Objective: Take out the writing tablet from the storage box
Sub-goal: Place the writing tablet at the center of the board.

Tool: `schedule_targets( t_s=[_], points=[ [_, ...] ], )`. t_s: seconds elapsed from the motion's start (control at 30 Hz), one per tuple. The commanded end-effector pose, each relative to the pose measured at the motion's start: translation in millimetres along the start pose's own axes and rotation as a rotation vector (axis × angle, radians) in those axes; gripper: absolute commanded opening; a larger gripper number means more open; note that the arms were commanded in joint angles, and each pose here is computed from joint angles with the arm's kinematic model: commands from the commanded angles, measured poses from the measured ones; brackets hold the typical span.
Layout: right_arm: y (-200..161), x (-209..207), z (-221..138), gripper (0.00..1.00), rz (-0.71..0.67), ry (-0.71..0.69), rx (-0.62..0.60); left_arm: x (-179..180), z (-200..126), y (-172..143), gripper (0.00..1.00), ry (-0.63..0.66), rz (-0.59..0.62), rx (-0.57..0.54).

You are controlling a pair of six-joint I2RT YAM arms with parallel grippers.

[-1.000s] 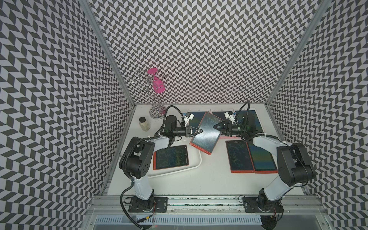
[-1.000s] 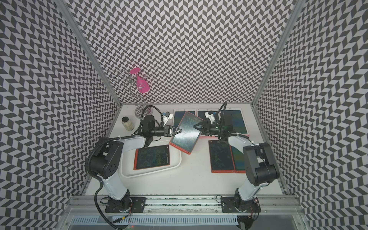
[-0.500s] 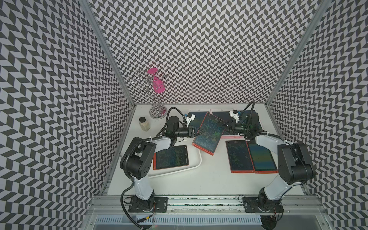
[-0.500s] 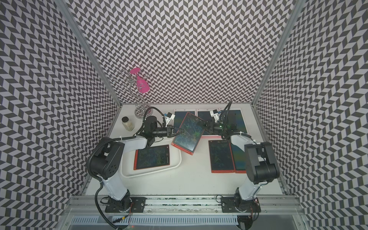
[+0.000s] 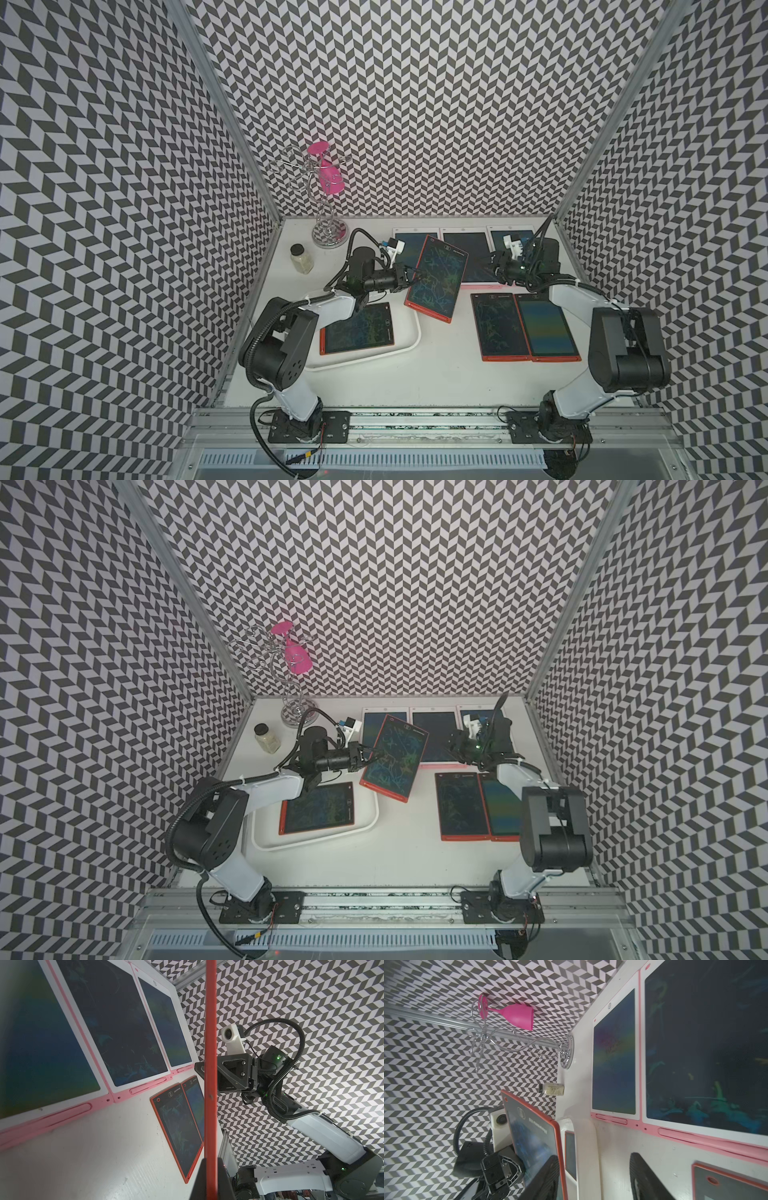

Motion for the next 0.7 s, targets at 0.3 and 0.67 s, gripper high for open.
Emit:
schedule_targets(
  t_s=[0.3, 0.67],
  points=[
    [-11.9, -21.5, -53.1, 0.55, -0.033, -0.230, -0.127, -23.8, 15.4, -49.6, 0.00, 0.158, -0.021, -0.074],
    [-23.9, -29.3, -67.0, 0.56, -0.062, -0.298, -0.118, -17.4, 24.1, -86.0, 0.00, 0.256, -0.029, -0.113]
  ],
)
Point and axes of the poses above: each gripper's point midway between its finger pads, its own z axis out along the fingers, its own x axis along the line the jaws close on, y = z × x, the point moved 8 cm from there along -z, back along the fingers, and after that the axes turned 2 degrees about -z, right-handed, at the moved point
